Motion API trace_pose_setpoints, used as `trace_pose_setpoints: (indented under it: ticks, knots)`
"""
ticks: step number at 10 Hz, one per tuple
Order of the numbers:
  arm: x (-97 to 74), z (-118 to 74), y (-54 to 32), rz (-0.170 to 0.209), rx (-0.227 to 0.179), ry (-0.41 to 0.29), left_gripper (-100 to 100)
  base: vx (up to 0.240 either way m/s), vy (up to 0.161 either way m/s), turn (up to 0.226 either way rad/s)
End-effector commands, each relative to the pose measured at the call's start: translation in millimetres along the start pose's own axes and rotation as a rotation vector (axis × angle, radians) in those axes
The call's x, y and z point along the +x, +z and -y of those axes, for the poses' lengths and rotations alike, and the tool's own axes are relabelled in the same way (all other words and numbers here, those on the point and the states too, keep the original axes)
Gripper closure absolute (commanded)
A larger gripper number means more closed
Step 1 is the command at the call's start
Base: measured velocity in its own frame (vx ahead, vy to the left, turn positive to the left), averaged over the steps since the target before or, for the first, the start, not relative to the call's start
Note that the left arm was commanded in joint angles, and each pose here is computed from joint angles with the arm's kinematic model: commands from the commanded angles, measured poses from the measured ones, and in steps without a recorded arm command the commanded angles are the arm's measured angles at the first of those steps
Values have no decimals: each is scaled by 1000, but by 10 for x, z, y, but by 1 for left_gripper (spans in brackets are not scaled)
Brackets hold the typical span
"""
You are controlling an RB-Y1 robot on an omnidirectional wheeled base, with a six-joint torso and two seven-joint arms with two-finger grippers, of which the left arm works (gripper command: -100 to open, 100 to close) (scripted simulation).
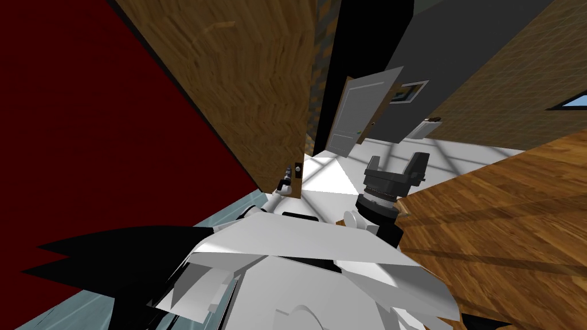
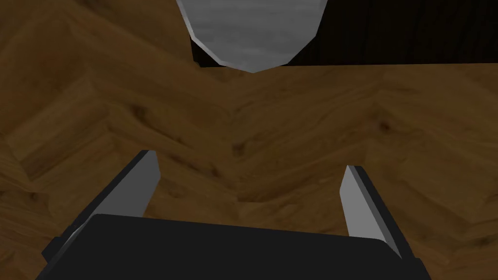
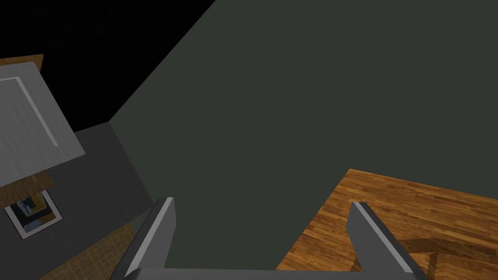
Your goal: Push the door open
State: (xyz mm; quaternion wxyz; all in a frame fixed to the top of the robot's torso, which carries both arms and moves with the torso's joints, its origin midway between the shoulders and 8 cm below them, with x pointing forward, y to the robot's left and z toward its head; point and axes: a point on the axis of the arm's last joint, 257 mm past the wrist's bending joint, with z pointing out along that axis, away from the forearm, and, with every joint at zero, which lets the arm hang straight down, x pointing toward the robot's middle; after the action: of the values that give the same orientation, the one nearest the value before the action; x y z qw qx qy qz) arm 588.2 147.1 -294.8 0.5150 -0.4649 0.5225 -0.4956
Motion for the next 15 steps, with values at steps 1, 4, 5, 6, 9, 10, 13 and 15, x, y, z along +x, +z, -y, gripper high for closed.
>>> trace_pose_setpoints:
  ticks: [1, 4, 5, 6, 9, 10, 13, 15]
  knots:
    - [10, 8, -11, 3, 3, 5, -100, -79, 34, -7]
    - [76, 15, -42, 7, 5, 5, -100, -79, 24, -9]
    - [111, 17, -54, 8, 5, 3, -100, -92, 32, -7]
    - [153, 18, -68, 9, 4, -1, -100, -93, 35, -8]
    - [310, 22, -114, 9, -1, -17, -100, -102, 22, -8]
    - [369, 23, -131, 9, -4, -24, -100, -94, 26, -7]
    - [557, 32, -179, 6, -12, -49, -100, -87, -13, -6]
    - [710, 45, -216, 2, -20, -70, -100, -71, -37, -5]
